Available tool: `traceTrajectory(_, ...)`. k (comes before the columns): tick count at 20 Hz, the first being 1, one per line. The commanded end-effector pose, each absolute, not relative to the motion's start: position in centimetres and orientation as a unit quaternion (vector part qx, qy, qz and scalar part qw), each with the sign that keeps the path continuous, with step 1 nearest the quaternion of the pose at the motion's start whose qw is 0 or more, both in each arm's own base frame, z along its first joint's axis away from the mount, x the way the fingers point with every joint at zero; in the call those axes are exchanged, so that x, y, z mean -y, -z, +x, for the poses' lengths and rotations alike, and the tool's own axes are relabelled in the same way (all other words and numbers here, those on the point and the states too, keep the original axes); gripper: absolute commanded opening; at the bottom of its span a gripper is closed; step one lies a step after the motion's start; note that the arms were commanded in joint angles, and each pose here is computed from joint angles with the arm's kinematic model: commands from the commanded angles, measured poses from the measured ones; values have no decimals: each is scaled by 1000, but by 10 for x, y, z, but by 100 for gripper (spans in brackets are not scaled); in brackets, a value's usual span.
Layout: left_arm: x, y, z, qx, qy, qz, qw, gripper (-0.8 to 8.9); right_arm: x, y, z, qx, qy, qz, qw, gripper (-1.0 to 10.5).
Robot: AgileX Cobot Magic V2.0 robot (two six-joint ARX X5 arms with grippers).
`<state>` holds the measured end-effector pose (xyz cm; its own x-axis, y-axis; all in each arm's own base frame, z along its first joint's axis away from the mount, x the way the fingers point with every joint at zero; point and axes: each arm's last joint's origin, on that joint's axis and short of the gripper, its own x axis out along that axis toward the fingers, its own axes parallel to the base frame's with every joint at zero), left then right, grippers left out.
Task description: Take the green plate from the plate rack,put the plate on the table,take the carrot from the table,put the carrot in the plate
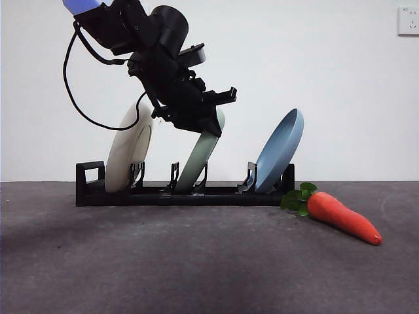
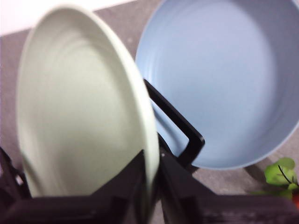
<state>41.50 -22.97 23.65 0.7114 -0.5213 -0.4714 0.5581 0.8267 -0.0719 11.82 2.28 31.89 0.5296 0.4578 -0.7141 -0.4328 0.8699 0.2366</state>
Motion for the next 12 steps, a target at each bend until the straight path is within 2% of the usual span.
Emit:
traceTrajectory(1,231,-233,413,-253,303,35,918,-8,-23,-320,118,-409,-254,17,876,659)
traceTrajectory(5,227,-261,403,-230,316,27,920,-8,-23,-320,118,-409,-254,17,876,659)
traceTrajectory(12,205,-344,357,-192,323,23,927,-8,-23,-320,118,-409,-254,17,876,659)
